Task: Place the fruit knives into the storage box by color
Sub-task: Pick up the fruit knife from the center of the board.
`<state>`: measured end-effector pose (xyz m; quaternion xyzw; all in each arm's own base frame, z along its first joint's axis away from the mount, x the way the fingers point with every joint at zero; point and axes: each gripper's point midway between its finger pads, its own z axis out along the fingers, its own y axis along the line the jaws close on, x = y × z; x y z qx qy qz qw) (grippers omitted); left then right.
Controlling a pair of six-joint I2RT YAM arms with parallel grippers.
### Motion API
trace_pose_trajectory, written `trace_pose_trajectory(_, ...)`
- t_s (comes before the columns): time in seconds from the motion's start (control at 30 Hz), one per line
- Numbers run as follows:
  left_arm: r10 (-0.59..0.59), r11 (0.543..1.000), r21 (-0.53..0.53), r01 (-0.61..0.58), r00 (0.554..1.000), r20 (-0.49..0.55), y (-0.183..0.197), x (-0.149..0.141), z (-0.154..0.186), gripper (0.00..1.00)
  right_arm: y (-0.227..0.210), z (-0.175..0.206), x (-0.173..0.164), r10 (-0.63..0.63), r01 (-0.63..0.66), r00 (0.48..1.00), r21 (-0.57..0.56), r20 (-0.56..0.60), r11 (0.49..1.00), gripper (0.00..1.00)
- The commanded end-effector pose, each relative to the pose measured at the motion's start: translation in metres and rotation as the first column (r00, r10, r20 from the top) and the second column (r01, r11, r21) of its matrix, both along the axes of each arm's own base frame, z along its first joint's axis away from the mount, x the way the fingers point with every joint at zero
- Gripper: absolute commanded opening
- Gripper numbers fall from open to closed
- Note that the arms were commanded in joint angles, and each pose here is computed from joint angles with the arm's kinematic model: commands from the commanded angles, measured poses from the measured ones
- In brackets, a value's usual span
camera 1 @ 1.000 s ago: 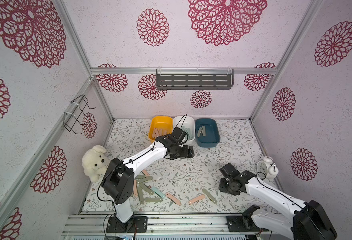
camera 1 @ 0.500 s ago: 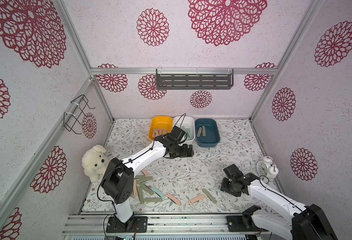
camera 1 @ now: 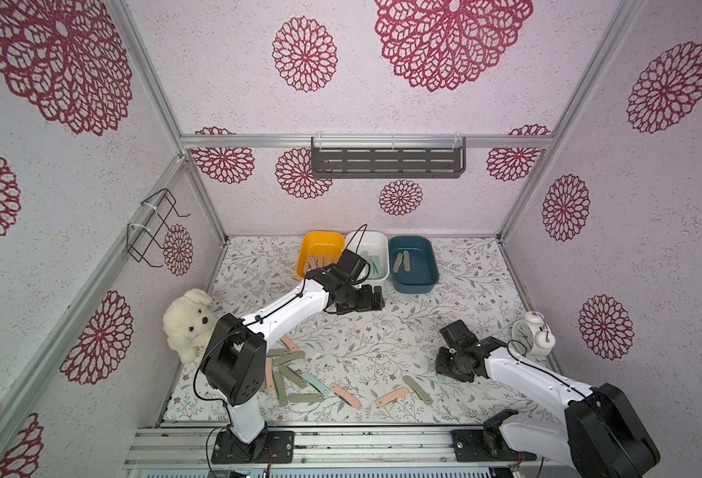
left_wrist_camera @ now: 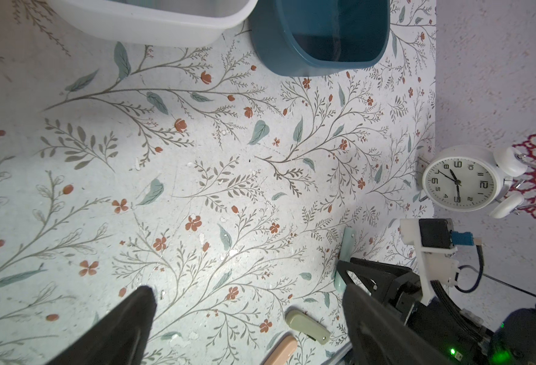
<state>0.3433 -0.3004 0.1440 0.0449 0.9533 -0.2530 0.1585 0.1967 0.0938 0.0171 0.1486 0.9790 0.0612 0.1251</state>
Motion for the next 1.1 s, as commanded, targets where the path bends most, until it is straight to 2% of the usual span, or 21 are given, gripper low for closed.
trace_pose_trajectory(0.0, -0.009, 1.000, -0.015, 0.009, 1.000, 0.019, 0.000, 0.003, 0.004, 0.97, -0.007, -0.014, -0.020, 0.005, -0.006, 0.997, -0.013, -0.073, 1.000, 0.37)
trace_pose_trajectory(0.5, 0.007, 1.000, -0.005, -0.007, 1.000, 0.020, 0.011, 0.002, 0.001, 0.97, -0.006, -0.018, -0.055, 0.009, -0.012, 0.989, -0.020, -0.149, 1.000, 0.37)
trace_pose_trajectory(0.87, 0.028, 1.000, -0.005, -0.028, 0.999, 0.035, 0.023, 0.004, 0.003, 0.97, -0.008, -0.023, -0.049, 0.040, -0.051, 0.986, -0.067, -0.159, 0.996, 0.28)
trace_pose_trajectory(1.07, 0.039, 0.999, 0.000, -0.039, 0.999, 0.034, 0.028, 0.009, 0.004, 0.97, 0.004, -0.010, -0.025, 0.080, -0.088, 0.990, -0.062, -0.113, 0.994, 0.25)
